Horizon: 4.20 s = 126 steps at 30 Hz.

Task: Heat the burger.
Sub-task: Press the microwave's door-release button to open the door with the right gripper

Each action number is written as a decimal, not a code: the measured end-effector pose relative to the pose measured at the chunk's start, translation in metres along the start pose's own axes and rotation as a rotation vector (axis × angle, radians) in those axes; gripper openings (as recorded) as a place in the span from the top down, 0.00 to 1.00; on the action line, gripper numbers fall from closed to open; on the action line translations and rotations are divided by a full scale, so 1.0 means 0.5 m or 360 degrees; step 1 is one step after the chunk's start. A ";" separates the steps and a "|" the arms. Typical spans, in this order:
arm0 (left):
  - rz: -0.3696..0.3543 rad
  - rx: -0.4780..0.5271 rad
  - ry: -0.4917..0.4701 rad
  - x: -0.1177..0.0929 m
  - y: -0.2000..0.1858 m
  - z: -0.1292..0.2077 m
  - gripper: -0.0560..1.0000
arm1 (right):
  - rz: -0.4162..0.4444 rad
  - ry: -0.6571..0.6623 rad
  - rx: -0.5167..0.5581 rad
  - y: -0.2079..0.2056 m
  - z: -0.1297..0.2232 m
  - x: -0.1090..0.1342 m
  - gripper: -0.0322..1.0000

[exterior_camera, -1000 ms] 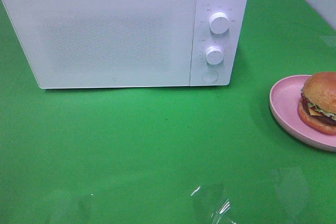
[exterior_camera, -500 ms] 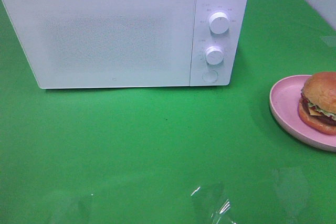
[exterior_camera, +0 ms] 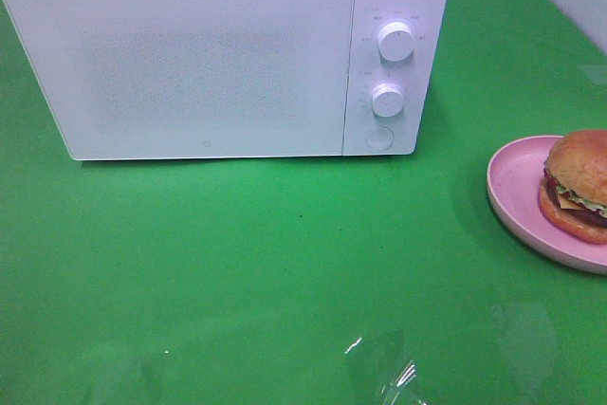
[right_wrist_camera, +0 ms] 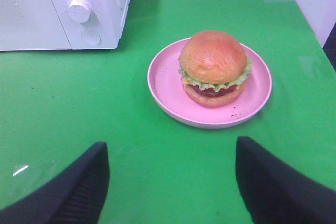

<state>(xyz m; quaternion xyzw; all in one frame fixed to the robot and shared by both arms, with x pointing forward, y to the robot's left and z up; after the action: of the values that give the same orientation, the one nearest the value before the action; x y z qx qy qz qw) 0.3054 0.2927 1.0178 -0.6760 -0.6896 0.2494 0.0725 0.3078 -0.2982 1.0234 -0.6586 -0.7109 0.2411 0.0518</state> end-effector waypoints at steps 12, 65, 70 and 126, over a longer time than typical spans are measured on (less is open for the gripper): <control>0.0000 0.0000 0.0000 0.000 0.000 0.000 0.95 | 0.0067 -0.0001 -0.0251 0.009 -0.081 -0.022 0.34; 0.0000 0.0000 0.0000 0.000 0.000 0.000 0.95 | -0.0361 -0.0153 0.0018 0.543 -0.087 0.143 0.34; 0.0000 0.0000 0.0000 0.000 0.000 0.000 0.95 | -0.0536 -0.0244 -0.0009 0.551 -0.073 0.236 0.34; 0.0000 0.0000 0.0000 0.000 0.000 0.000 0.95 | -0.0430 0.1474 0.0099 0.769 -0.029 0.354 0.97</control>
<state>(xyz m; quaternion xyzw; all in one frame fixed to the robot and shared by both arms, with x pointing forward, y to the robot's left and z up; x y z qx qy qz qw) 0.3054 0.2927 1.0178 -0.6760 -0.6896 0.2494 0.0725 0.6414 -0.1179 0.8348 -0.5967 -0.6846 -0.0651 0.4135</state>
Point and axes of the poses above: a point on each arm's last joint axis where the gripper is mounted, y pointing out along that axis toward the gripper, x along the wrist's bending axis when the last joint is at zero, z = x × y, the point moved 8 cm from there along y, pointing out along that axis toward the gripper, and after that the axes turned 15 degrees about -y, right-handed, at the moved point
